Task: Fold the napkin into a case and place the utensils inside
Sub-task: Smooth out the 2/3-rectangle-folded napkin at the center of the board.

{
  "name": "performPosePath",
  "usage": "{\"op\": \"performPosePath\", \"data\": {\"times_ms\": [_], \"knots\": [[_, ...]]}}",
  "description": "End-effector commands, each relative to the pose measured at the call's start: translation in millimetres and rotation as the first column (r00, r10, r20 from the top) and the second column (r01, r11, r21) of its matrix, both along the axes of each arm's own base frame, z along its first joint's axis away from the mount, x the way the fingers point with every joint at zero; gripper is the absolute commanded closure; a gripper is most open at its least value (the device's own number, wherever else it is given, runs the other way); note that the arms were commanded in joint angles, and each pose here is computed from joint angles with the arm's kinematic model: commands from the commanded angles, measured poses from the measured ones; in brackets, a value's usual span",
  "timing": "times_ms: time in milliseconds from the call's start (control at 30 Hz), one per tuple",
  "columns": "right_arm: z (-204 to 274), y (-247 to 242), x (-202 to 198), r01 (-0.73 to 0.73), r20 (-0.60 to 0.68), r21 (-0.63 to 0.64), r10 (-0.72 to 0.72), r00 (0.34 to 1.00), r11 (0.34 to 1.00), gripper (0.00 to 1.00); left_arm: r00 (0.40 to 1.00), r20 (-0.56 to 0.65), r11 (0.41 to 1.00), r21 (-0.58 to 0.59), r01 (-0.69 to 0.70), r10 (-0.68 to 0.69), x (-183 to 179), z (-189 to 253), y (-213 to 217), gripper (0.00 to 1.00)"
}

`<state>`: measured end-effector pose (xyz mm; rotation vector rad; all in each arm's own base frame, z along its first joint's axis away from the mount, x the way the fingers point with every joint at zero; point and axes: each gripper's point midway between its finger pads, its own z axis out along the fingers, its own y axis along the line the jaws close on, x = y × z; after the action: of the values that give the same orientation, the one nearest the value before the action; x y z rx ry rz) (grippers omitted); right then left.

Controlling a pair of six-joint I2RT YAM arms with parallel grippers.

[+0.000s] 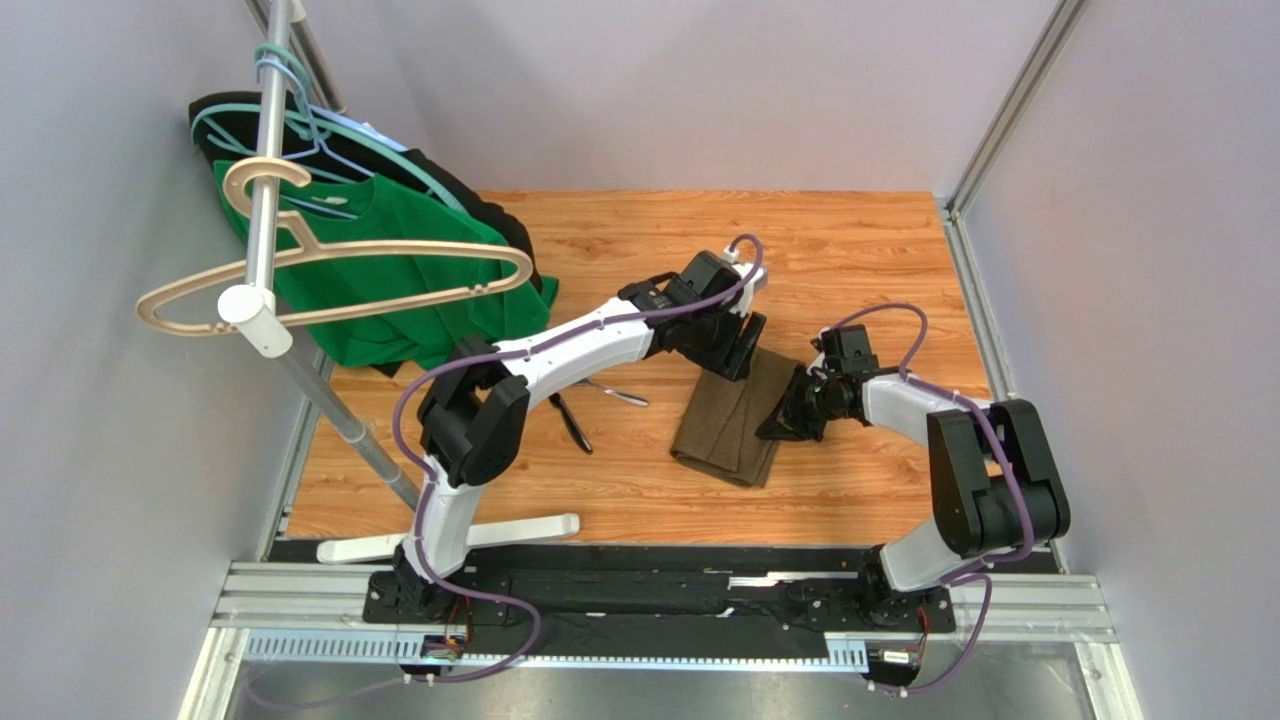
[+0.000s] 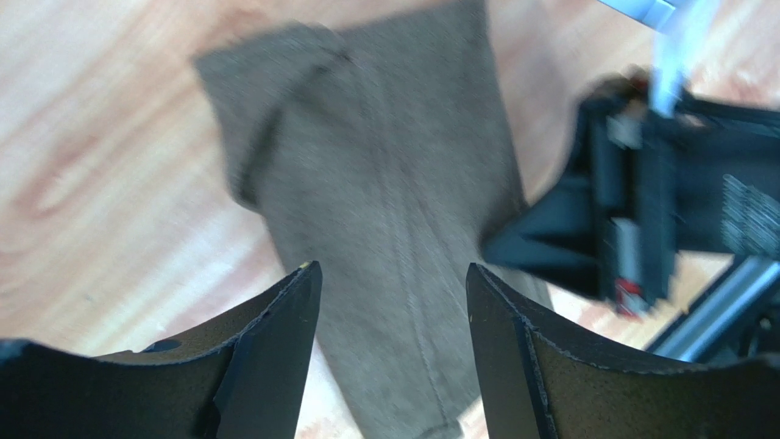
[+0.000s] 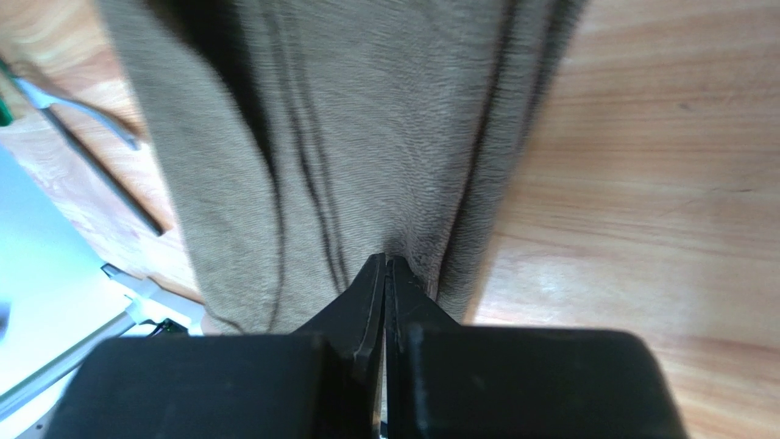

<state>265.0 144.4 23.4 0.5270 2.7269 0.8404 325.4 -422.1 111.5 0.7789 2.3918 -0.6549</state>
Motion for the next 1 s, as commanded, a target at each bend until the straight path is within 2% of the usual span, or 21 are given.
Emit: {"op": "performPosePath", "data": {"times_ms": [0, 100, 167, 267, 433, 633, 833, 933, 967], "knots": [[-10, -6, 3, 0.013, 0.003, -0.007, -0.013, 1.000, 1.000, 1.00, 0.999, 0.023, 0.999, 0.022, 0.044, -0.044, -25, 8, -1, 0.28], [-13, -8, 2, 0.014, -0.002, -0.011, -0.014, 1.000, 1.000, 1.00, 0.997, 0.020, 0.993, 0.091, 0.072, -0.074, -47, -12, -6, 0.18], [-13, -9, 0, 0.017, -0.005, -0.011, -0.017, 1.000, 1.000, 1.00, 0.997, 0.023, 0.985, 0.156, 0.073, -0.078, -58, -30, -8, 0.17], [-15, -13, 0, 0.028, -0.004, -0.022, -0.028, 1.000, 0.999, 1.00, 0.997, 0.044, 0.972, 0.229, 0.056, -0.068, -62, -47, -4, 0.23], [-18, -16, -1, 0.031, -0.010, -0.028, -0.031, 0.999, 0.999, 1.00, 0.996, 0.028, 0.965, 0.250, 0.078, -0.087, -69, -62, -8, 0.25], [-19, -18, 0, 0.038, -0.008, -0.031, -0.038, 0.999, 0.999, 1.00, 0.996, 0.042, 0.941, 0.333, 0.062, -0.080, -75, -86, 0, 0.26], [-21, -22, 3, 0.048, -0.009, -0.044, -0.049, 0.999, 0.998, 1.00, 0.995, 0.017, 0.938, 0.337, 0.082, -0.093, -81, -97, 1, 0.33], [-21, -27, 7, 0.062, -0.009, -0.053, -0.063, 0.998, 0.997, 1.00, 0.994, 0.028, 0.930, 0.357, 0.087, -0.103, -81, -97, 7, 0.45], [-22, -30, 8, 0.067, -0.012, -0.063, -0.068, 0.998, 0.996, 1.00, 0.994, 0.035, 0.928, 0.363, 0.086, -0.106, -80, -95, 10, 0.53]]}}
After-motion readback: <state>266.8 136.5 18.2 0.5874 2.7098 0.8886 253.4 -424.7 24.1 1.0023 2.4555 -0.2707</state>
